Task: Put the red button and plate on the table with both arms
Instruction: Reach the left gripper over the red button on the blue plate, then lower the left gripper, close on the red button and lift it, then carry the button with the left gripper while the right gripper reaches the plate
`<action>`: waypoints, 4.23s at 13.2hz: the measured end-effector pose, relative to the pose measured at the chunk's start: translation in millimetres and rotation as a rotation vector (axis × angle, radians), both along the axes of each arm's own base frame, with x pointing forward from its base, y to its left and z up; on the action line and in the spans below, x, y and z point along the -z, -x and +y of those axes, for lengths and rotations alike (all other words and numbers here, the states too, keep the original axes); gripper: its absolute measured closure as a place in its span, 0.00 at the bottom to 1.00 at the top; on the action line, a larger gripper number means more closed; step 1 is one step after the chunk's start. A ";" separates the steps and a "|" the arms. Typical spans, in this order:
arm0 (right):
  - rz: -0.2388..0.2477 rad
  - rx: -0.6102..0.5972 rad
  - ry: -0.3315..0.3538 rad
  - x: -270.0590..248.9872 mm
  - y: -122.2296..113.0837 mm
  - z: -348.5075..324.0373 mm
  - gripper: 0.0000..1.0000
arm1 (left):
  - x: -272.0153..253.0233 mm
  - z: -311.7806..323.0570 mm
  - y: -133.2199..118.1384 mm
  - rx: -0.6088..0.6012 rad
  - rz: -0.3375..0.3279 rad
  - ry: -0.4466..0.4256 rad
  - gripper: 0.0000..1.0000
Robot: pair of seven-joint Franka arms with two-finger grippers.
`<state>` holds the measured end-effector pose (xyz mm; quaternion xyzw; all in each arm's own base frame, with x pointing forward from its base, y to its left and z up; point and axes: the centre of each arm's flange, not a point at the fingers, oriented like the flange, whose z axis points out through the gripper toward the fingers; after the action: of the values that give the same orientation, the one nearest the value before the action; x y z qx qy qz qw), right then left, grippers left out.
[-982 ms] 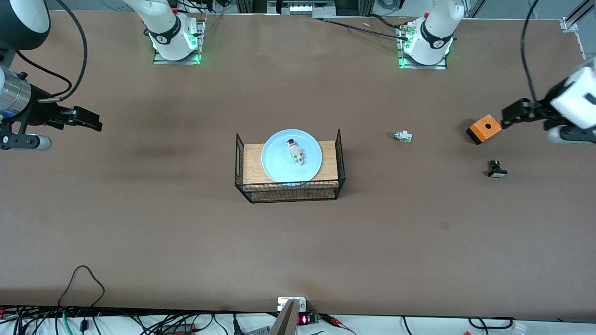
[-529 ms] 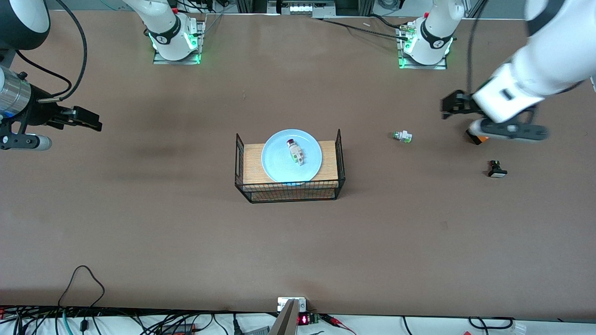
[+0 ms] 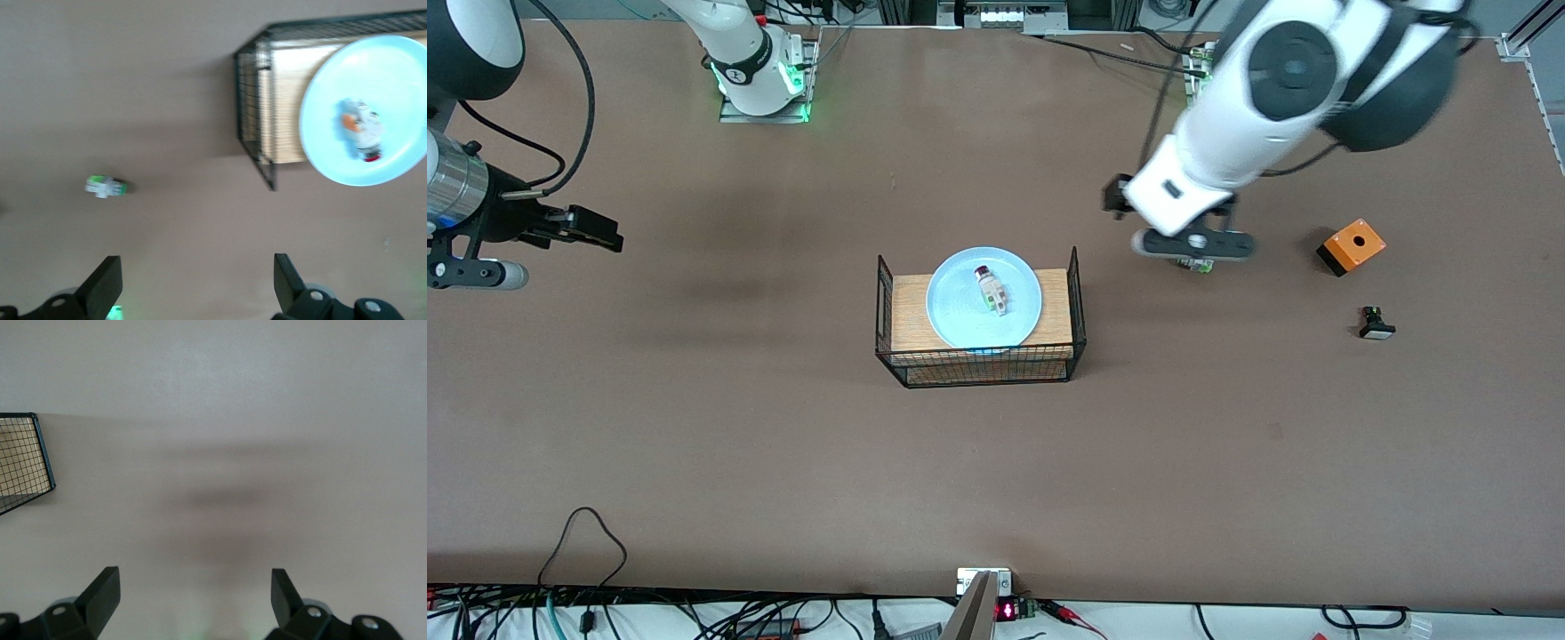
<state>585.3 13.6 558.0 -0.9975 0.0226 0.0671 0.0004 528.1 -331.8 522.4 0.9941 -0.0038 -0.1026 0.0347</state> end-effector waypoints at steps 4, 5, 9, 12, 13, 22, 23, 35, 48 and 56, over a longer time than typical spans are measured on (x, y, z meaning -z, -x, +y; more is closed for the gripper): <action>0.000 -0.004 0.000 0.0 0.0 2.2 0.00 | 30.8 -55.8 -15.2 -0.035 -0.016 0.011 0.00; 0.000 -0.004 0.000 -0.1 0.0 2.5 0.00 | 40.7 -74.2 -14.6 -0.059 -0.027 -0.016 0.00; 0.001 -0.005 -0.001 0.0 0.1 2.8 0.00 | 71.0 -127.1 -12.2 -0.147 -0.044 -0.053 0.00; 0.001 -0.005 -0.001 0.0 0.2 2.9 0.00 | 86.7 -142.5 -22.5 -0.216 -0.066 -0.037 0.00; 0.001 -0.005 -0.001 0.0 0.2 2.9 0.00 | 91.3 -149.0 -22.0 -0.225 -0.078 -0.036 0.00; 0.002 -0.005 -0.001 0.0 0.3 3.0 0.00 | 140.3 -161.3 -37.7 -0.278 -0.104 -0.017 0.00; 0.002 -0.005 -0.001 0.0 0.3 2.8 0.00 | 147.0 -161.5 -39.5 -0.280 -0.103 -0.017 0.00; 0.018 -0.001 -0.010 9.6 -4.1 2.9 0.00 | 176.9 -180.7 -30.2 -0.260 -0.111 -0.039 0.38; 0.029 0.218 -0.081 4.2 -2.8 40.4 0.00 | 52.1 -164.3 -15.1 -0.256 -0.177 -0.024 0.66; 0.049 0.380 -0.083 15.0 5.2 156.8 0.00 | -41.2 18.6 -81.2 -0.061 -0.202 -0.087 0.66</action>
<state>580.0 170.4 543.0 -0.9724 0.2078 0.0911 0.0536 609.4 -313.2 563.6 0.9996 0.0275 -0.0007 -0.0058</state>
